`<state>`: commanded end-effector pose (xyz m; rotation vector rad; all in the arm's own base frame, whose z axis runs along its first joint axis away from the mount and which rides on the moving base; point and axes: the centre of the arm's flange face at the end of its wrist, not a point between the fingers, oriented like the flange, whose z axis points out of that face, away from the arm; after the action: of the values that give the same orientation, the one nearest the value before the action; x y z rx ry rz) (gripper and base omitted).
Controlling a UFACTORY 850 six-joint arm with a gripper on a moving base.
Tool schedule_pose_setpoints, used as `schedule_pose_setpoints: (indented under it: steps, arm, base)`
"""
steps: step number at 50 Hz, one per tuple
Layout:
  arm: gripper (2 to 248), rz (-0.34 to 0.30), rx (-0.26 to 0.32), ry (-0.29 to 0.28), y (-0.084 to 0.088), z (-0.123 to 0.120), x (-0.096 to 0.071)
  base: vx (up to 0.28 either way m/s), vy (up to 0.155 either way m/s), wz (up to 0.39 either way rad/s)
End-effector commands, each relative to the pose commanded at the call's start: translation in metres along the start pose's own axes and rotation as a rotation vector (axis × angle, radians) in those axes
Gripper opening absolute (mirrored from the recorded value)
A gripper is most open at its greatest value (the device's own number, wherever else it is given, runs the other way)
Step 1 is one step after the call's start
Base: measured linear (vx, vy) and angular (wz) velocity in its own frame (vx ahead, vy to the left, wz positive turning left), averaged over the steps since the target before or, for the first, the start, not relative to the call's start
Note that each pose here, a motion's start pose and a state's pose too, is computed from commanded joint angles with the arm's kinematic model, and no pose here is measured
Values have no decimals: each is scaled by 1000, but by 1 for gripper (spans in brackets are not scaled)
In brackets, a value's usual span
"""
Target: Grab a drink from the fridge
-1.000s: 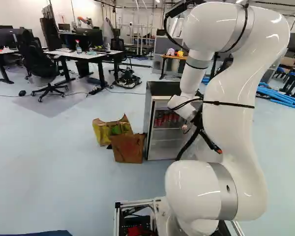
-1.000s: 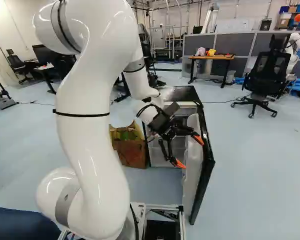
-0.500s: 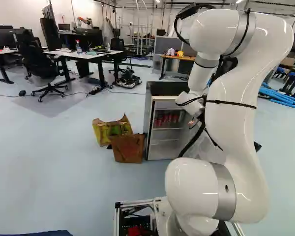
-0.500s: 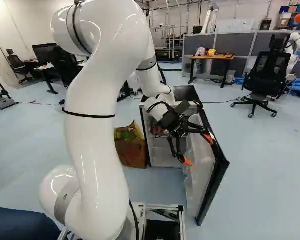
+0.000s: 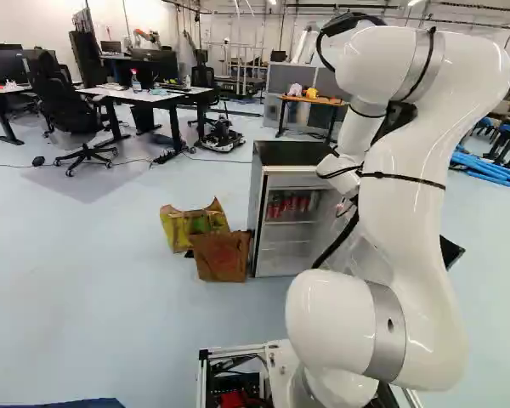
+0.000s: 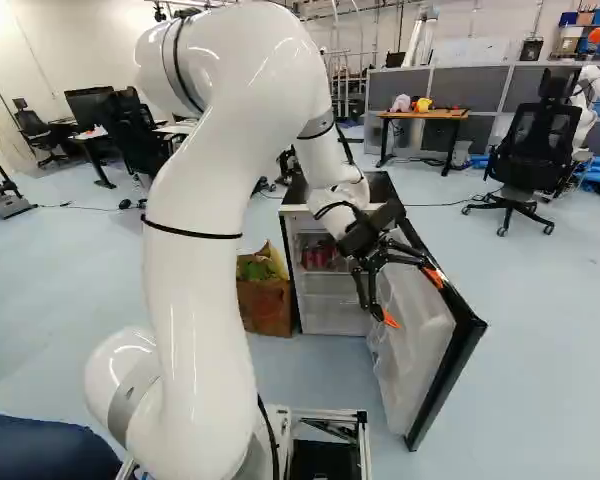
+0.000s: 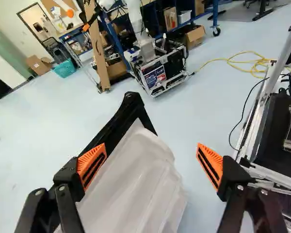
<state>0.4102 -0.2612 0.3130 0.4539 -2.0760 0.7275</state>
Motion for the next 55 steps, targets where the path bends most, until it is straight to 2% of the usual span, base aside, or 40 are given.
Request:
schedule_pose_setpoints:
  steps: [17, 48, 55]
  arm:
    - [247, 42, 5, -28, -32, 13, -3]
    - [247, 86, 96, -58, -95, 39, -7]
    - [247, 79, 125, -64, -101, 40, -7]
  base:
    - [0, 0, 0]
    - [0, 0, 0]
    - [0, 0, 0]
